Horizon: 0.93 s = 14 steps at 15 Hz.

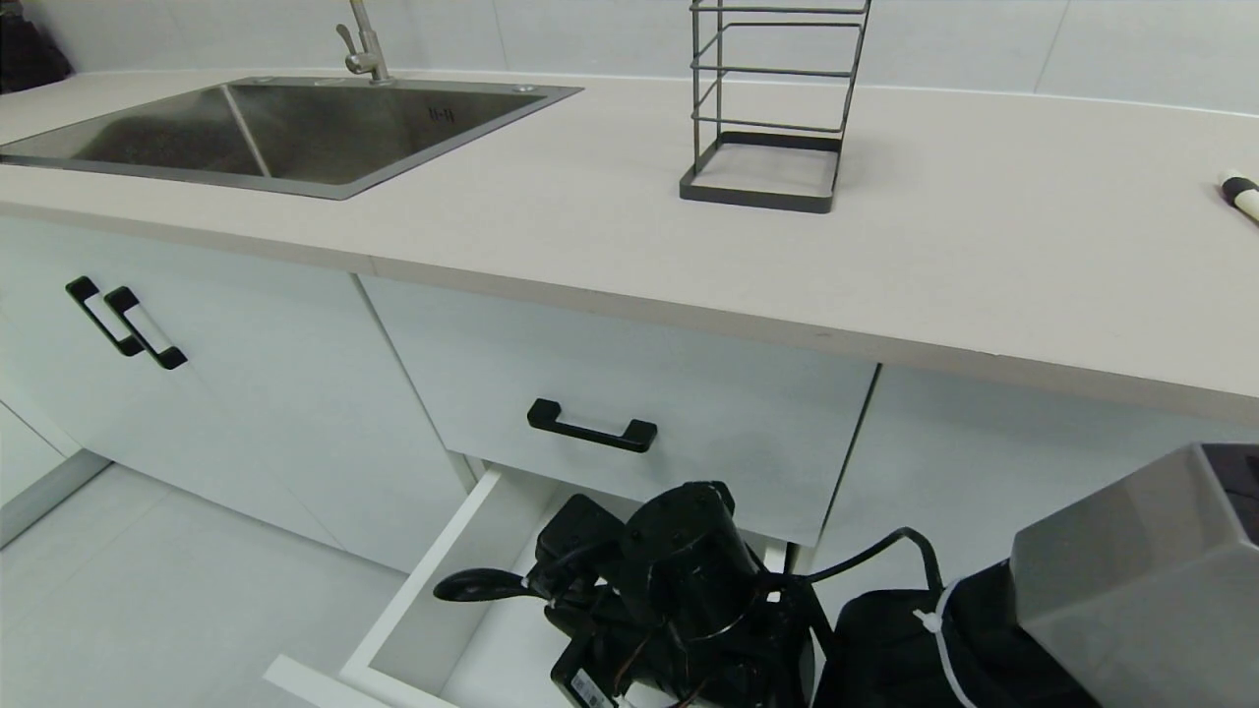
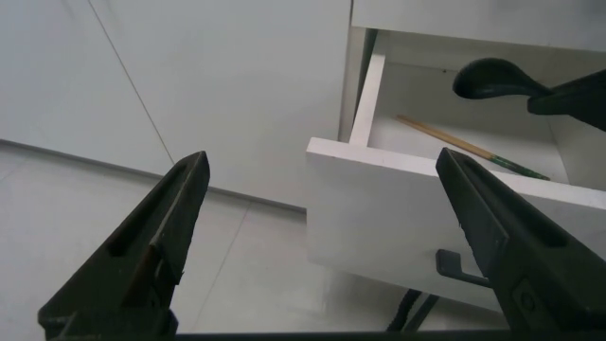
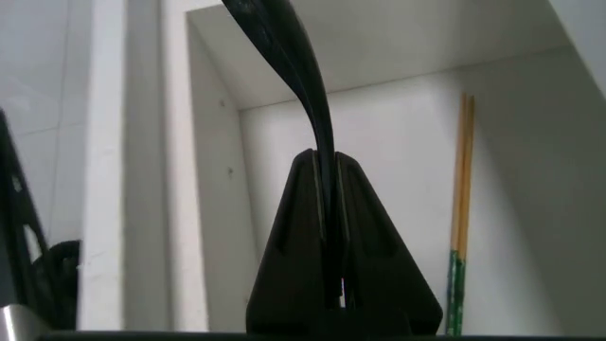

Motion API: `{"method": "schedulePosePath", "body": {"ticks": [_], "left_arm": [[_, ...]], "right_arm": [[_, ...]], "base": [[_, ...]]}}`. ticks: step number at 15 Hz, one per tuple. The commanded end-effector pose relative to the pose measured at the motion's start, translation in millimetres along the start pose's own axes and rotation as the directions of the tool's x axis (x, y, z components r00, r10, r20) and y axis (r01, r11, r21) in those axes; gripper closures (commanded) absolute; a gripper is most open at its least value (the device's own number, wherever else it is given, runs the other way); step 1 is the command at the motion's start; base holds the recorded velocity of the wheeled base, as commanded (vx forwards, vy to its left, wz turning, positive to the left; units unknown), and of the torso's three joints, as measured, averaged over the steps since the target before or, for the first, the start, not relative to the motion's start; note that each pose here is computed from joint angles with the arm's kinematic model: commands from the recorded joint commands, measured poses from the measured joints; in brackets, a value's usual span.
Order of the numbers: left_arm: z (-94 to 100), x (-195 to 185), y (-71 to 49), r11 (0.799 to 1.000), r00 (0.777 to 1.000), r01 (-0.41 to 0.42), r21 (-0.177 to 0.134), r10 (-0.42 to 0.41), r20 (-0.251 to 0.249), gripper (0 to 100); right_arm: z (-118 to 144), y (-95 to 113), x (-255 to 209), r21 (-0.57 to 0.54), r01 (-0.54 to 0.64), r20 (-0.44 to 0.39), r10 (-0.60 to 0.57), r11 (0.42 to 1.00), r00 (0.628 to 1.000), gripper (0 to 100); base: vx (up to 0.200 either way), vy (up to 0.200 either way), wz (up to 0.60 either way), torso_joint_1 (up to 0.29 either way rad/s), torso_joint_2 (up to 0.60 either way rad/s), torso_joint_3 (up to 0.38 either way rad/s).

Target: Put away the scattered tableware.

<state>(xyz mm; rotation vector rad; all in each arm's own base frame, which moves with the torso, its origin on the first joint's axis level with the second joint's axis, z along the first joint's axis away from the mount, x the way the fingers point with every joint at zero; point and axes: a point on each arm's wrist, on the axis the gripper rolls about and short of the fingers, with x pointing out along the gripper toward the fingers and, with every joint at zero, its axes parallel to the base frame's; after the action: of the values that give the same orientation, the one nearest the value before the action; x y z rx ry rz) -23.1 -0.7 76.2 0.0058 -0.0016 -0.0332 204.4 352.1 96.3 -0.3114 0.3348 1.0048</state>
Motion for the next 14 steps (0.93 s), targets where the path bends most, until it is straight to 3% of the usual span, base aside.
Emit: {"method": "schedulePosePath", "body": {"ticks": [1,14], "left_arm": [[0.0,0,0.0,1.0,1.0,0.001,0.0,-0.001,0.0,0],[0.0,0,0.0,1.0,1.0,0.001,0.0,-0.001,0.0,0]], "right_arm": [[-9,-7,12,0.006,0.017,-0.026,-0.016,1.0,1.0,100],[-27,-27,47,0.069,0.129,-0.079,-0.124,0.989,0.989,100]], "base": [[0.0,0.0,0.0,0.0,0.0,0.0],[0.0,0.0,0.0,0.0,0.0,0.0]]}}
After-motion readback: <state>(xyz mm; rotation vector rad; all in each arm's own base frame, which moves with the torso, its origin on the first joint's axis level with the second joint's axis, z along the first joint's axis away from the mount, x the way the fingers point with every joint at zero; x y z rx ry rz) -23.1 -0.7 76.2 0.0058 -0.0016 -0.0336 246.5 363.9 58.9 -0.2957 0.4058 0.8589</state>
